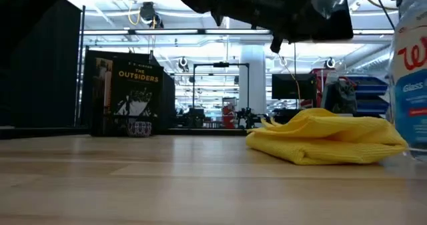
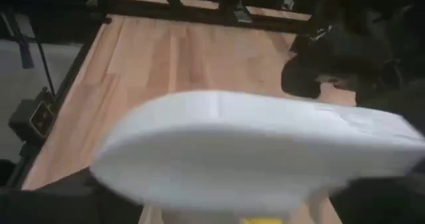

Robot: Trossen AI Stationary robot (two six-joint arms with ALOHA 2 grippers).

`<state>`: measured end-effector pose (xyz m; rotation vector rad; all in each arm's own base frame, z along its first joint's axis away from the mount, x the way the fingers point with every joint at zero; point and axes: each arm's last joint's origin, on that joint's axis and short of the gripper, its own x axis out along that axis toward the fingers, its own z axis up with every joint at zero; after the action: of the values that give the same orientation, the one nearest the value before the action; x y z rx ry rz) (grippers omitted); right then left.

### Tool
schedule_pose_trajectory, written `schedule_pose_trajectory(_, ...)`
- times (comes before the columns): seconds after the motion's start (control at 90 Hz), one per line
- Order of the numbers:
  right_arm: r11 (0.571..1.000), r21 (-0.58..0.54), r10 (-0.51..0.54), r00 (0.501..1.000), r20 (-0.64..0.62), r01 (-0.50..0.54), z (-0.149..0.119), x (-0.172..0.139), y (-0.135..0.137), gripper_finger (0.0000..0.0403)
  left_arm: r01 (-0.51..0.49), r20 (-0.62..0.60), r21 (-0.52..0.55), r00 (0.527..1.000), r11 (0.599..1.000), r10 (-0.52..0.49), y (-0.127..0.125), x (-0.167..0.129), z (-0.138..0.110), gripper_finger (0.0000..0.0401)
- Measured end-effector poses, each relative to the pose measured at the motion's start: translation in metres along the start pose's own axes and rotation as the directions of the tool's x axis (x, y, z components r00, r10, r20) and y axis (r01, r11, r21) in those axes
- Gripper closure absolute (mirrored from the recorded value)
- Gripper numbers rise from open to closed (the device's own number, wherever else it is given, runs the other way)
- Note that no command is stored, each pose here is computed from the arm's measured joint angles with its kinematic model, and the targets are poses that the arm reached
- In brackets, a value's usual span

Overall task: Apply microfiber cloth
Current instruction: Spray the front of the pink cellphone using the spray bottle

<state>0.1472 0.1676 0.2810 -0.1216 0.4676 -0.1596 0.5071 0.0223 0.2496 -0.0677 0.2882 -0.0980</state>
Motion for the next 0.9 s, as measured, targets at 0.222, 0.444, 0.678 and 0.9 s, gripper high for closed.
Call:
schedule_pose_trajectory(0.222, 1.0, -0.018, -0.003, 0.999, -0.042, 0.002, 0.002, -0.003, -0.004, 0.0022, 0.0, -0.02, 0.017, 1.0, 1.0, 0.001, 0.0, 0.0, -0.002, 0.0388)
schedule_pose_trajectory(0.444, 0.992, 0.104, 0.089, 0.978, -0.189, -0.07, -0.002, -0.001, -0.008, 0.0022, -0.001, -0.019, 0.023, 1.0, 1.0, 0.001, 0.0, -0.001, -0.001, 0.0388)
schedule_pose_trajectory(0.678, 0.978, 0.187, 0.14, 0.948, -0.286, -0.088, -0.007, -0.006, -0.015, 0.0022, -0.001, -0.018, 0.024, 1.0, 1.0, 0.001, 0.0, -0.001, -0.001, 0.0388)
schedule_pose_trajectory(0.9, 0.937, 0.337, 0.212, 0.914, -0.345, -0.09, -0.007, -0.019, -0.032, 0.0022, -0.002, -0.018, 0.025, 1.0, 1.0, 0.002, 0.0, -0.001, -0.001, 0.0388)
